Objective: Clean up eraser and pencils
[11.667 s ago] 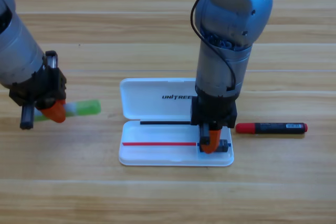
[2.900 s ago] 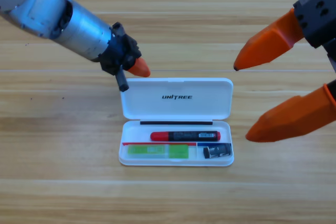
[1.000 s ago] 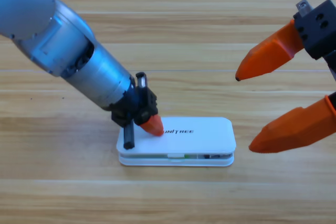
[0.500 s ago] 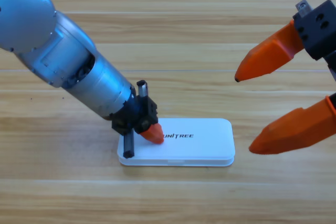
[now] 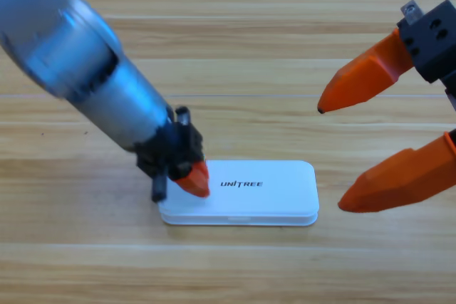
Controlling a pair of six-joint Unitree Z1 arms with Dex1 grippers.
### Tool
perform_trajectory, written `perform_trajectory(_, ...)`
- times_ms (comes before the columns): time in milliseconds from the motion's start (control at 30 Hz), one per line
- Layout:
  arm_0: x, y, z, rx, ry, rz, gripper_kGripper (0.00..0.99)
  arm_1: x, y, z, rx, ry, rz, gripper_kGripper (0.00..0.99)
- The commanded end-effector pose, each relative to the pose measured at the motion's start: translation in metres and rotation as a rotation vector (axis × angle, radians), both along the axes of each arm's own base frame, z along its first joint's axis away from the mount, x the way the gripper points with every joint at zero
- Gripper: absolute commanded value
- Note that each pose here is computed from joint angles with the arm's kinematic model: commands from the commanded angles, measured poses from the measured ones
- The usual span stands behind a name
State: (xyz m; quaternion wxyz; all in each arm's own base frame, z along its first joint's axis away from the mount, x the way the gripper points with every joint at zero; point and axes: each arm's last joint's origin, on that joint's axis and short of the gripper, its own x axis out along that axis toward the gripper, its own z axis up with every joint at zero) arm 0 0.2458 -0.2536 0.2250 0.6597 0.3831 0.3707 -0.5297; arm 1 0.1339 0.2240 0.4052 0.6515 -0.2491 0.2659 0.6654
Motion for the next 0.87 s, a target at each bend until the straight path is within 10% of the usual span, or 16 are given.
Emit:
perform_trajectory(33, -0.045, 0.030, 0.125, -0.197, -0.117, -0.052, 0.940, 0.003, 0.005, -0.012, -0.027, 0.022, 0.008, 0.917)
perform_trajectory(333, -0.100, 0.043, 0.177, -0.299, -0.067, -0.214, 0.979, 0.004, 0.006, -0.014, -0.033, 0.025, 0.007, 0.917)
perform_trajectory(867, -0.107, 0.049, 0.171, -0.274, -0.065, -0.208, 0.990, 0.006, 0.009, -0.016, -0.038, 0.030, 0.006, 0.917)
